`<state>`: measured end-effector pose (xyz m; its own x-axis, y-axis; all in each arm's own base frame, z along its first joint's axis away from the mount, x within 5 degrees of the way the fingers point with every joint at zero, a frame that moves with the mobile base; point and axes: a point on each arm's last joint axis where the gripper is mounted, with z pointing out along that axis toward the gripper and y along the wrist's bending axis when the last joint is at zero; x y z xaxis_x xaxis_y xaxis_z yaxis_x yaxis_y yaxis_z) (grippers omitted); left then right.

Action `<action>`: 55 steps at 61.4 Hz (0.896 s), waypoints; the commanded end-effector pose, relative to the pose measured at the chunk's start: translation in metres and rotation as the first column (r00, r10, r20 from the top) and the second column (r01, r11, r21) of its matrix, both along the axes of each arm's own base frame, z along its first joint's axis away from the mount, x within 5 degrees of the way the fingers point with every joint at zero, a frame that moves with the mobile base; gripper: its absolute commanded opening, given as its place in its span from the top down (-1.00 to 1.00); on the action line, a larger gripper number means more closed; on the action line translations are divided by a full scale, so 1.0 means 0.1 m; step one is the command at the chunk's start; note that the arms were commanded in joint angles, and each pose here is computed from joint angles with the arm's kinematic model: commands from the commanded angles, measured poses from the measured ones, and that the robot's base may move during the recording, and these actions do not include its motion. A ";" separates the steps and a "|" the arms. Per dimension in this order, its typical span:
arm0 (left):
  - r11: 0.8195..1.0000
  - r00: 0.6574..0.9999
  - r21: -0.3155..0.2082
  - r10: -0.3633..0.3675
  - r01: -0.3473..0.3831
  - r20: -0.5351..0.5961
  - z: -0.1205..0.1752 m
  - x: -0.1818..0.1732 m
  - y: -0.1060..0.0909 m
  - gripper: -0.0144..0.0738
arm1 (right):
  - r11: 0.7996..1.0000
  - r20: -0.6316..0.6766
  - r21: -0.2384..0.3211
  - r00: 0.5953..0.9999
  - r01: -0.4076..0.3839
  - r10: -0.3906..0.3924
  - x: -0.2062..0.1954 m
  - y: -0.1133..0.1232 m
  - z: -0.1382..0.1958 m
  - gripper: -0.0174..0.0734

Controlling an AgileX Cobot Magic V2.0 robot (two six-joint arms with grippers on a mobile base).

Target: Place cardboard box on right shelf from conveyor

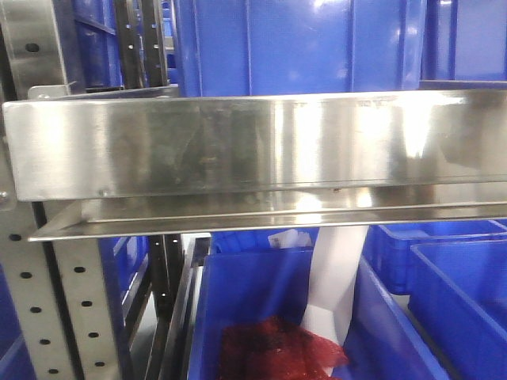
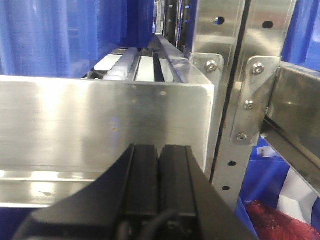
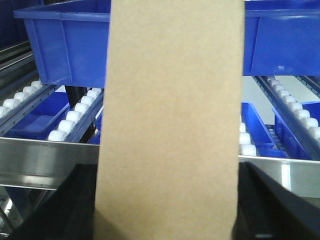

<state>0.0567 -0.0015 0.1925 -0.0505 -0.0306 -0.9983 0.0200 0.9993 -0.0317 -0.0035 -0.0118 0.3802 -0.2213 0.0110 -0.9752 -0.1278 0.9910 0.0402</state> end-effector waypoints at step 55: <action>1.000 0.996 -0.007 0.008 -0.007 0.092 0.05 -0.01 0.01 0.94 | 1.000 0.121 -0.005 0.993 -0.003 0.004 0.12 0.03 0.21 0.09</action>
<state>0.0567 -0.0015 0.1925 -0.0505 -0.0306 -0.9983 0.0200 0.9993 -0.0317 -0.0002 -0.0107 0.3820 -0.2144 0.0106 -0.9767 -0.1301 0.9907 0.0393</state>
